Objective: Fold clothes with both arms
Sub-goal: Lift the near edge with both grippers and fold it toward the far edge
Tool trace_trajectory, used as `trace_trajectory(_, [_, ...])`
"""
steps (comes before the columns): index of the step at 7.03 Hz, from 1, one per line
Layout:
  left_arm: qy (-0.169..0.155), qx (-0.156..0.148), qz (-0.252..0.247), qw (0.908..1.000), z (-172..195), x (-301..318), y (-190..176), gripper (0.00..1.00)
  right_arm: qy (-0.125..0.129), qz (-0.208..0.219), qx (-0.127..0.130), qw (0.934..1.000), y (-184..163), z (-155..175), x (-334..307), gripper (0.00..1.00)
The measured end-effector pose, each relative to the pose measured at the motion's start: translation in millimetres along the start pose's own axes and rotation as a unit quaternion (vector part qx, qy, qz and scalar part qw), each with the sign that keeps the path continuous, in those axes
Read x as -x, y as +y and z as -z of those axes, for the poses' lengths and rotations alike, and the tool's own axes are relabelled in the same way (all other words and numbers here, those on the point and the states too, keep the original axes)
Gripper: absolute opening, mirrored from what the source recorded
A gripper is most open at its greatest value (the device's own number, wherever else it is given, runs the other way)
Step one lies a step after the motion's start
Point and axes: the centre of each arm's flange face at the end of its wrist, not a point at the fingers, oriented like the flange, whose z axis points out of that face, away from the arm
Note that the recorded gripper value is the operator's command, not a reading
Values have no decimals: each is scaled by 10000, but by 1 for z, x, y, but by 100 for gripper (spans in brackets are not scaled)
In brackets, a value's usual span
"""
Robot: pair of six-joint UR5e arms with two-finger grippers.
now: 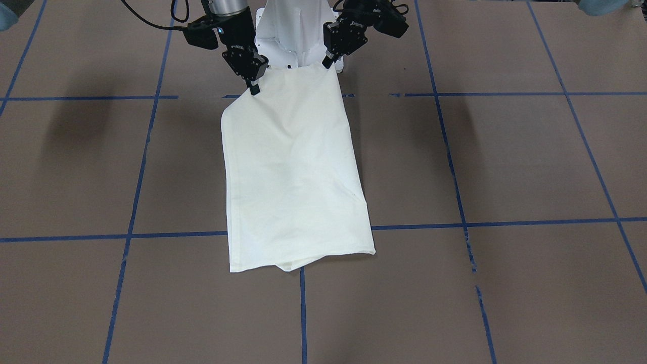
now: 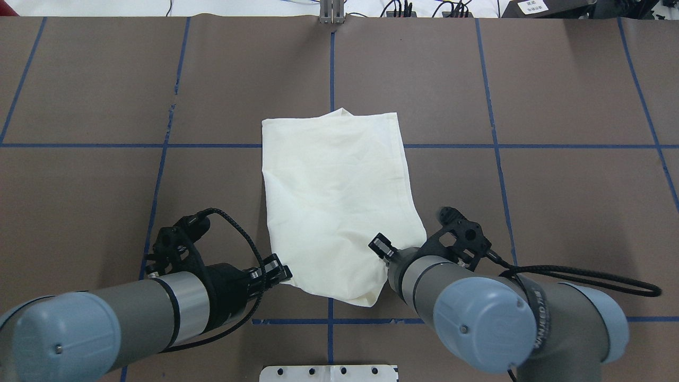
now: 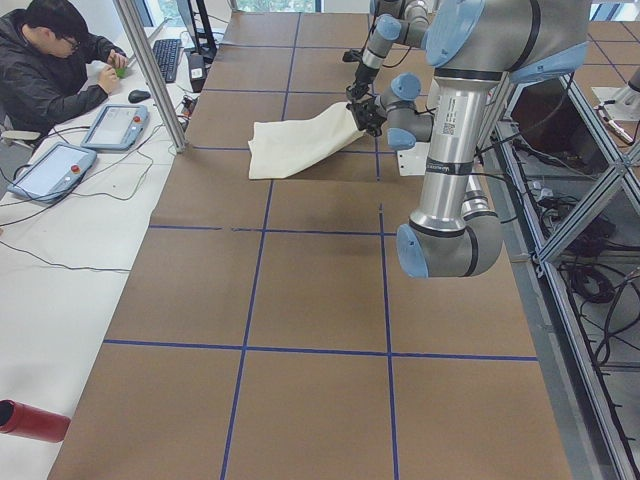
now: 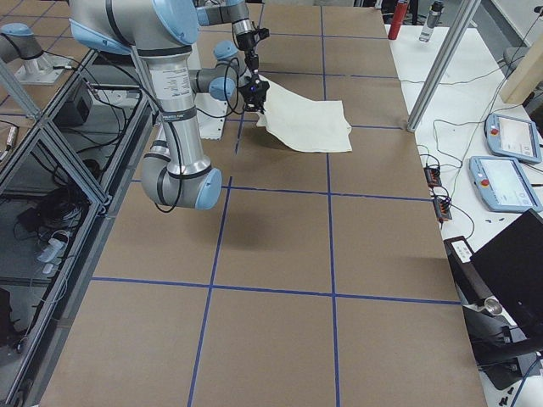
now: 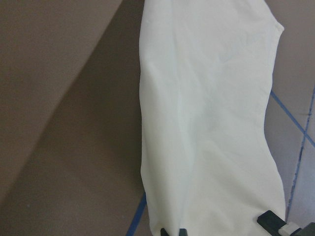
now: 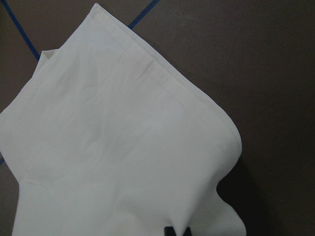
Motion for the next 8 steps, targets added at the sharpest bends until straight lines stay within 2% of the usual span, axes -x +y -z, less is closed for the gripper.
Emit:
trace_trajectory(1, [-132,89,-10,9999,21,-7,3,0,52,-30,97,9999,4,30,-4,0])
trace_trajectory(2, [-279,117,-49,9995,28,-8,5,0,114,-17,131,9998,8,42,-7,0])
trace_trajectory(3, [-417,93,-102,9990,20,-7,6,0,179,5,52,9998,12,33,-2,0])
trace_trajectory(4, [-506,-3,-191,9985,5,-9,2,0,197,-11,-145,9997,10,11,17,0])
trace_trajectory(7, [-570,-434,-519,9961,-13,-28,-35,0,35,-27,-628,9980,-34,-35,66,0])
trace_trajectory(8, [-630,-619,-623,9941,-26,-36,-51,0,79,-34,-742,9972,-47,-49,76,0])
